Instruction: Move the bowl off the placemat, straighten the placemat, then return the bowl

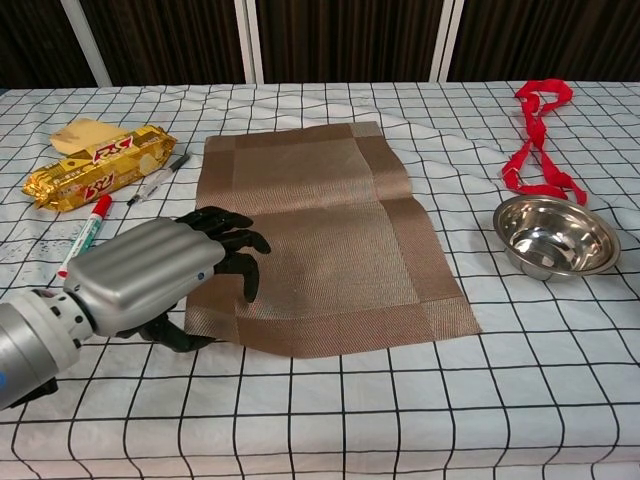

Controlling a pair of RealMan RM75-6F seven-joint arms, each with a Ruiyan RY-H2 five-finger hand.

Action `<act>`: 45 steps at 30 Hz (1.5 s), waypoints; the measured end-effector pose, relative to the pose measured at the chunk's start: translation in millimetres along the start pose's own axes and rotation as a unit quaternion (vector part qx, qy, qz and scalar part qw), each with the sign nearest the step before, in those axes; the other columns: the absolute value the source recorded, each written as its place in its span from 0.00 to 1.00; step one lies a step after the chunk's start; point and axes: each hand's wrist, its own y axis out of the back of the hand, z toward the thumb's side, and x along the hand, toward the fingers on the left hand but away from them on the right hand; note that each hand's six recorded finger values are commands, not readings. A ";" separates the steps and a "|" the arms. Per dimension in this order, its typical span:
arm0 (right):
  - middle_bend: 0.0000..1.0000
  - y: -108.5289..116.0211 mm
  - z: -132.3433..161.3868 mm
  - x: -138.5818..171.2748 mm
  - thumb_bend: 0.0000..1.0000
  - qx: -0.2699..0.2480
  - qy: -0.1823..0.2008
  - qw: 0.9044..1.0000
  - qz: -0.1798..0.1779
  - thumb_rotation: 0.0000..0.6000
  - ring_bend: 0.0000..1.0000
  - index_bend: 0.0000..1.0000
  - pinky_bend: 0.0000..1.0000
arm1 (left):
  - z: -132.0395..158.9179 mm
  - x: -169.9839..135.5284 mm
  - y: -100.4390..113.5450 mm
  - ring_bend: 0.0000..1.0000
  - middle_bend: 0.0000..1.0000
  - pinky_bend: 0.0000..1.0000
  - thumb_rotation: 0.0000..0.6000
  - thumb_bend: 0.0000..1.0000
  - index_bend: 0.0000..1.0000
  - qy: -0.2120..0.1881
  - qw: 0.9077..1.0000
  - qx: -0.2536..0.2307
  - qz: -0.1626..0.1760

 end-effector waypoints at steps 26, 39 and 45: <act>0.00 -2.3 0.6 0.6 0.16 0.000 -0.002 1.000 0.007 1.00 0.00 0.00 0.18 | 8.9 3.4 3.7 0.02 0.23 0.02 1.00 0.46 0.63 -0.018 0.999 -0.026 0.026; 0.00 -2.5 0.4 0.7 0.16 0.000 -0.003 1.000 0.008 1.00 0.00 0.00 0.18 | 20.4 -0.8 7.7 0.02 0.24 0.03 1.00 0.48 0.65 -0.043 0.998 -0.037 0.026; 0.00 -1.7 -0.2 0.4 0.16 0.000 -0.004 1.000 0.007 1.00 0.00 0.00 0.18 | 39.7 -6.1 15.9 0.03 0.25 0.04 1.00 0.48 0.66 -0.086 0.995 -0.045 0.027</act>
